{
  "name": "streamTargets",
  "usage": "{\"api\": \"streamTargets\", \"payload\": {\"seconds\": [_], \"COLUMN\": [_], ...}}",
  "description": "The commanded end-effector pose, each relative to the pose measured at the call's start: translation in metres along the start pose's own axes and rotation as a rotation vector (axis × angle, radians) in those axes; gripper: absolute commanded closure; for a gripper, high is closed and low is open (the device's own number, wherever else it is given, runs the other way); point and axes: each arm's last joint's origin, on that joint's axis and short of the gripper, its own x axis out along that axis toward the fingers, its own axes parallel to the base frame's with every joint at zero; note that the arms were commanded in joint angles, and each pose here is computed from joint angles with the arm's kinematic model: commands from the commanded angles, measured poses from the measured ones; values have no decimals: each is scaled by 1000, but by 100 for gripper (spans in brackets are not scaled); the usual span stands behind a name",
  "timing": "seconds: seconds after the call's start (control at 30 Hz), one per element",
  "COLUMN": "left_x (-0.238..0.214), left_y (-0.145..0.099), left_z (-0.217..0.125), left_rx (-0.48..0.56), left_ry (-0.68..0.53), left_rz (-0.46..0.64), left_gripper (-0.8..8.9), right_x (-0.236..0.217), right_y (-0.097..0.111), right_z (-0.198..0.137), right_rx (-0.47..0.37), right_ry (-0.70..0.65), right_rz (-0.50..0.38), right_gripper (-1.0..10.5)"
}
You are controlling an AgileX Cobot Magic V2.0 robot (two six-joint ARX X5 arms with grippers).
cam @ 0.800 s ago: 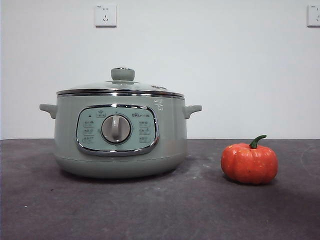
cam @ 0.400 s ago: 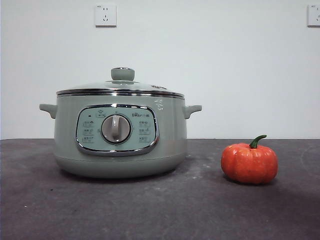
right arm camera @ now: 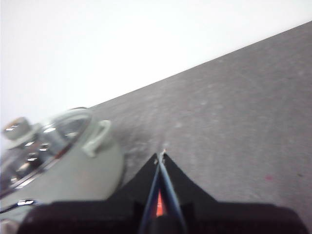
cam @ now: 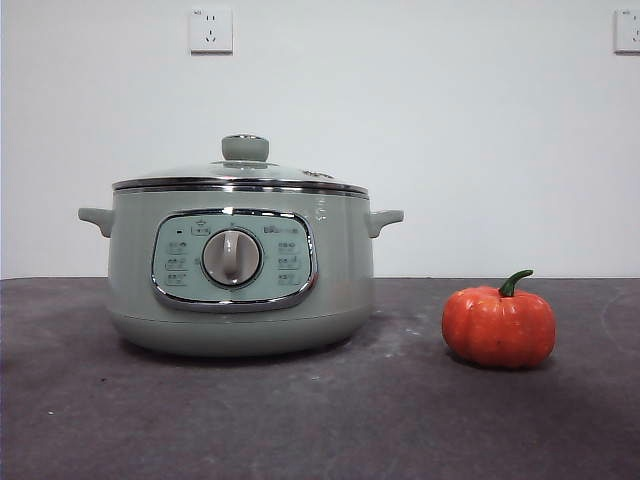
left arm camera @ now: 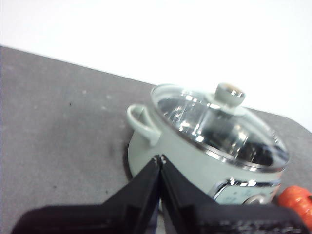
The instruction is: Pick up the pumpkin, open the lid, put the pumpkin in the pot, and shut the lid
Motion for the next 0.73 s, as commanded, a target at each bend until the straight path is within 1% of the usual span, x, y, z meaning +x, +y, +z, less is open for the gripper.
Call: {"api": "streamTargets", "payload": {"seconds": [0.03, 0.13, 0.23, 0.47, 0.57, 0.73], "left_x": [-2, -4, -5, -3, -1, 0], "left_y": [-6, -14, -23, -38, -41, -44], "left_z": [13, 29, 46, 78, 87, 95], "left_rx": [-10, 11, 60, 147, 180, 211], "left_ry": [23, 83, 164, 330, 396, 505], "left_rz": [-4, -60, -132, -283, -313, -325], "left_gripper": [822, 822, 822, 822, 822, 822], "right_x": [0, 2, 5, 14, 15, 13], "right_y": [10, 20, 30, 48, 53, 61], "right_z": [19, 39, 59, 98, 110, 122], "right_rx": [3, -41, -83, -181, -217, -258], "right_ry": [33, 115, 221, 450, 538, 668], "right_rz": [57, 112, 165, 238, 237, 254], "right_gripper": [958, 958, 958, 958, 958, 958]}}
